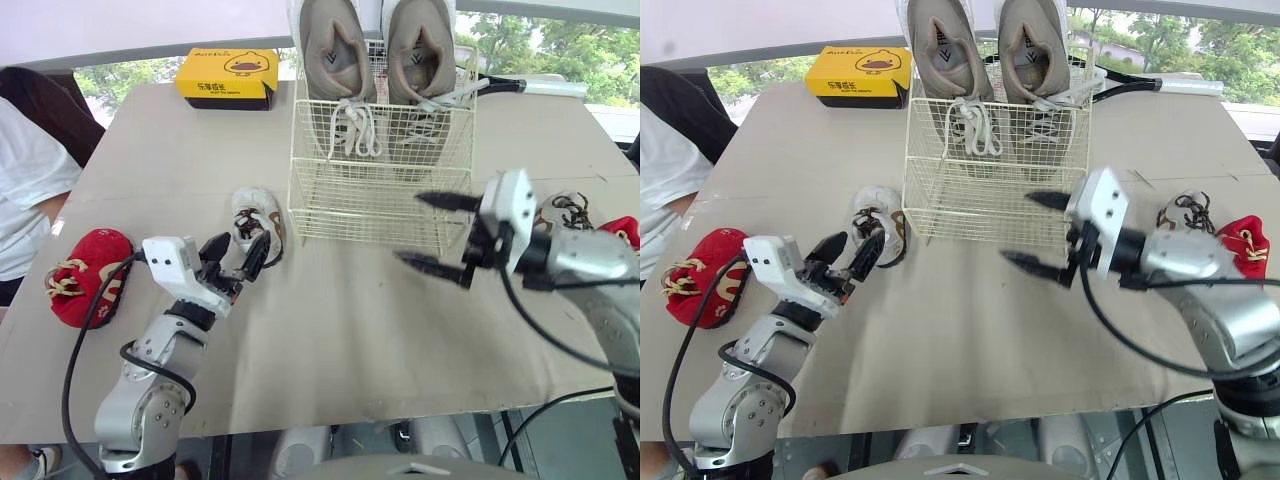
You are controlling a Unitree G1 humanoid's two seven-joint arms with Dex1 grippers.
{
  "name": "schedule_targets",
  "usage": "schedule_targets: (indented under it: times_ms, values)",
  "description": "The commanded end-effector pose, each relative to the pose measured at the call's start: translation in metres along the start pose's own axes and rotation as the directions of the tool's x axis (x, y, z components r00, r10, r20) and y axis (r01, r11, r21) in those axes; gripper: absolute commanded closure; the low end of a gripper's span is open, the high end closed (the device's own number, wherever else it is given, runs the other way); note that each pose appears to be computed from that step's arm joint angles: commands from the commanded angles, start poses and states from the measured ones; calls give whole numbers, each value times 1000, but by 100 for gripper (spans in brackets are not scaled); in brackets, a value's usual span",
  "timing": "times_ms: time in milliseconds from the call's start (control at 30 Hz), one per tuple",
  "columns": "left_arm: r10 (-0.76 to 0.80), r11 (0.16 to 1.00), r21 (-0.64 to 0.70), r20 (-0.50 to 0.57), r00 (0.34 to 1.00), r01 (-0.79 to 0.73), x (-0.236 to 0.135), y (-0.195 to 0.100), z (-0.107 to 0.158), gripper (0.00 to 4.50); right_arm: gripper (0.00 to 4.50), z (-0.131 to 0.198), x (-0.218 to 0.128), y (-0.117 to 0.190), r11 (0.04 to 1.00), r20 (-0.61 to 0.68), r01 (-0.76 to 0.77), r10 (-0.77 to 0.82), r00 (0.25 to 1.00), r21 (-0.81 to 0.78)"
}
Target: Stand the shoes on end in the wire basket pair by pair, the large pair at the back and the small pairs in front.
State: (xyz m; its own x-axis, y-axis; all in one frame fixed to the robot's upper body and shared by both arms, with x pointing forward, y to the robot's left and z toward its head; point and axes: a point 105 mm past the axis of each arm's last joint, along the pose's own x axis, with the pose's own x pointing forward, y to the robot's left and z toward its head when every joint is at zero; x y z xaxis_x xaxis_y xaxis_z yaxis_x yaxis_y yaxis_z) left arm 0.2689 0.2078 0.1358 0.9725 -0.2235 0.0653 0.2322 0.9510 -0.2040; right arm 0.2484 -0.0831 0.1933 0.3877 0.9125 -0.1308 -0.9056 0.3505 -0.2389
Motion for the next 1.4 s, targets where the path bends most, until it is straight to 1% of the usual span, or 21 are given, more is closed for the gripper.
schedule_targets:
  times_ms: [33, 167, 333, 367, 400, 467, 500, 567, 633, 667, 767, 833, 967, 1067, 1100, 1133, 1200, 1267, 1333, 1367, 1400]
  values:
    - [24, 998, 57, 26, 999, -26, -7, 9, 12, 0, 7, 12, 5, 14, 1000, 59, -23, 23, 998, -11]
    - [60, 994, 86, 22, 998, -62, -19, 23, 15, 0, 7, 9, 10, 20, 999, 76, -40, 39, 996, 4]
    - [63, 988, 136, 48, 997, -69, -35, 41, 30, 0, 7, 6, 10, 16, 999, 95, -33, 31, 995, 26]
    - [70, 990, 122, 53, 996, -76, -40, 46, 32, 0, 7, 4, 10, 16, 999, 95, -33, 30, 995, 31]
    - [84, 991, 101, 56, 995, -90, -45, 52, 33, 0, 7, 2, 10, 17, 999, 90, -37, 35, 995, 31]
    - [163, 978, 126, 49, 985, -168, -59, 82, 38, 0, 7, 1, 10, 20, 998, 96, -50, 45, 994, 49]
    - [187, 973, 132, 48, 981, -192, -63, 92, 40, 0, 7, 1, 10, 22, 997, 99, -53, 48, 994, 54]
    - [185, 971, 152, 5, 983, -183, -66, 102, 37, 0, 7, 1, 11, 25, 996, 102, -66, 60, 993, 56]
    - [261, 957, 135, -6, 965, -258, -73, 122, 35, 0, 7, 3, 12, 26, 996, 105, -75, 68, 992, 58]
    - [296, 944, 152, -11, 955, -291, -76, 131, 34, 0, 7, 3, 13, 25, 995, 106, -79, 72, 992, 57]
    - [333, 928, 184, -13, 943, -325, -80, 143, 33, 0, 7, 6, 14, 26, 994, 112, -88, 81, 990, 59]
    - [376, 912, 178, -1, 927, -369, -86, 148, 32, 0, 7, 5, 13, 24, 994, 109, -89, 82, 991, 66]
    - [408, 891, 194, 49, 911, -410, -91, 148, 40, 0, 7, 2, 12, 19, 995, 97, -69, 63, 993, 66]
    - [296, 936, 153, 142, 945, -316, -89, 130, 58, 0, 7, 3, 14, 20, 995, 112, -61, 53, 992, 76]
    - [275, 941, 156, 172, 946, -302, -90, 127, 64, 0, 7, 3, 15, 20, 995, 113, -61, 52, 992, 77]
    - [305, 930, 143, 212, 929, -338, -93, 132, 71, 0, 7, 3, 15, 21, 995, 112, -62, 53, 992, 76]
    - [393, 880, 172, 256, 883, -442, -109, 161, 88, 0, 7, 1, 16, 20, 995, 113, -56, 46, 993, 79]
    - [398, 868, 217, 235, 887, -447, -119, 178, 99, 0, 7, 0, 15, 18, 995, 110, -49, 40, 993, 83]
    - [371, 880, 238, 193, 908, -411, -121, 183, 102, 0, 7, 0, 15, 18, 995, 108, -47, 38, 993, 84]
    - [341, 900, 244, 119, 933, -360, -123, 188, 99, 0, 7, -1, 16, 17, 995, 107, -46, 37, 994, 84]
    - [335, 907, 258, 31, 942, -332, -128, 198, 96, 0, 7, -1, 16, 17, 995, 108, -45, 36, 993, 85]
